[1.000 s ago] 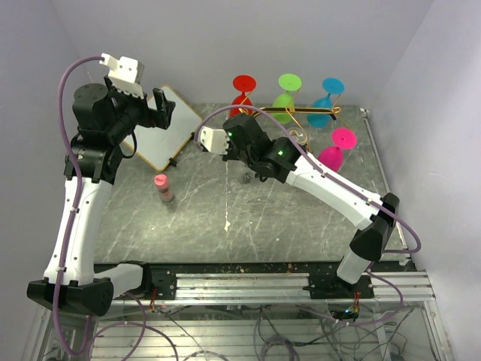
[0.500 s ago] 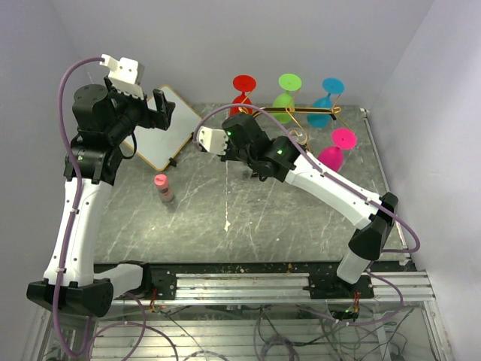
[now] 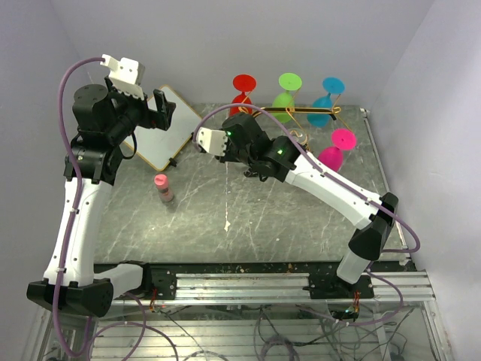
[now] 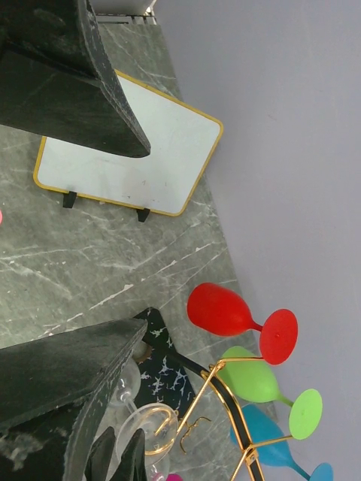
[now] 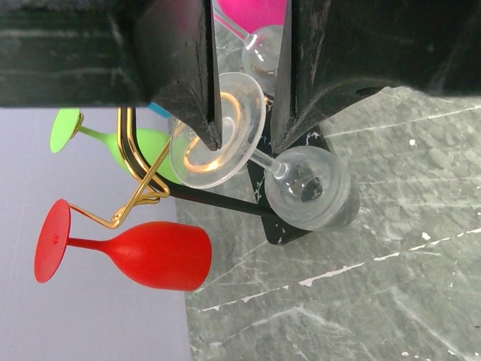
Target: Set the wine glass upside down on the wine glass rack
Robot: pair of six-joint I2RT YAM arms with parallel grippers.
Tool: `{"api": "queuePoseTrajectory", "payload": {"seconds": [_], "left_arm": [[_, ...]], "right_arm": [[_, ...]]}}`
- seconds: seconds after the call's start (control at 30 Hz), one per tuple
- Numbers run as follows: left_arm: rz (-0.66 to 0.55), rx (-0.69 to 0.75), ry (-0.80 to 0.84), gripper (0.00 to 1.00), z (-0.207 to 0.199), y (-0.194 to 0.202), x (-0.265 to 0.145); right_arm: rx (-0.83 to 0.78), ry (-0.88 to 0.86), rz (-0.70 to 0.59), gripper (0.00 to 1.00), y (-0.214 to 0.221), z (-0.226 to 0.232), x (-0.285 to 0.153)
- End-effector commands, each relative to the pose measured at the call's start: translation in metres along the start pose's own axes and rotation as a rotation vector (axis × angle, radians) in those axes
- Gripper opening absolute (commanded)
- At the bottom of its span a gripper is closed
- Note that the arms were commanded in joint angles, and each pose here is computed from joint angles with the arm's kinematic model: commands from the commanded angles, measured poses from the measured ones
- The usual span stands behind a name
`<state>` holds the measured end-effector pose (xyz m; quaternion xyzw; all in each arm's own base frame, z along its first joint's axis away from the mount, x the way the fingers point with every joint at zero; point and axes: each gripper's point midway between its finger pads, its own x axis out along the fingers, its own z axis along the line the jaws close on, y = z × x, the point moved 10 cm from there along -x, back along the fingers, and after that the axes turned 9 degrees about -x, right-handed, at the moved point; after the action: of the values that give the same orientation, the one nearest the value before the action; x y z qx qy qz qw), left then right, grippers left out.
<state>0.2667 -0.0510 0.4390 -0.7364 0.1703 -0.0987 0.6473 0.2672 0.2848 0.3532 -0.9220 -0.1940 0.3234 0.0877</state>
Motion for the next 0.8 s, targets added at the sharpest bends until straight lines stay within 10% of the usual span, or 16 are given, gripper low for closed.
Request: {"api": "queuePoseTrajectory", "payload": {"seconds": [0.0,0.77], "left_arm": [[-0.043,0.019,0.02,0.98,0.0,-0.008,-0.001],[-0.038,0.022,0.022,0.98,0.0,-0.004,-0.002]], "right_arm": [[0.021,0.006,-0.035,0.33,-0.004,-0.006,-0.012],[0.088,-0.094,-0.298,0.7,-0.022,-0.022,-0.052]]}}
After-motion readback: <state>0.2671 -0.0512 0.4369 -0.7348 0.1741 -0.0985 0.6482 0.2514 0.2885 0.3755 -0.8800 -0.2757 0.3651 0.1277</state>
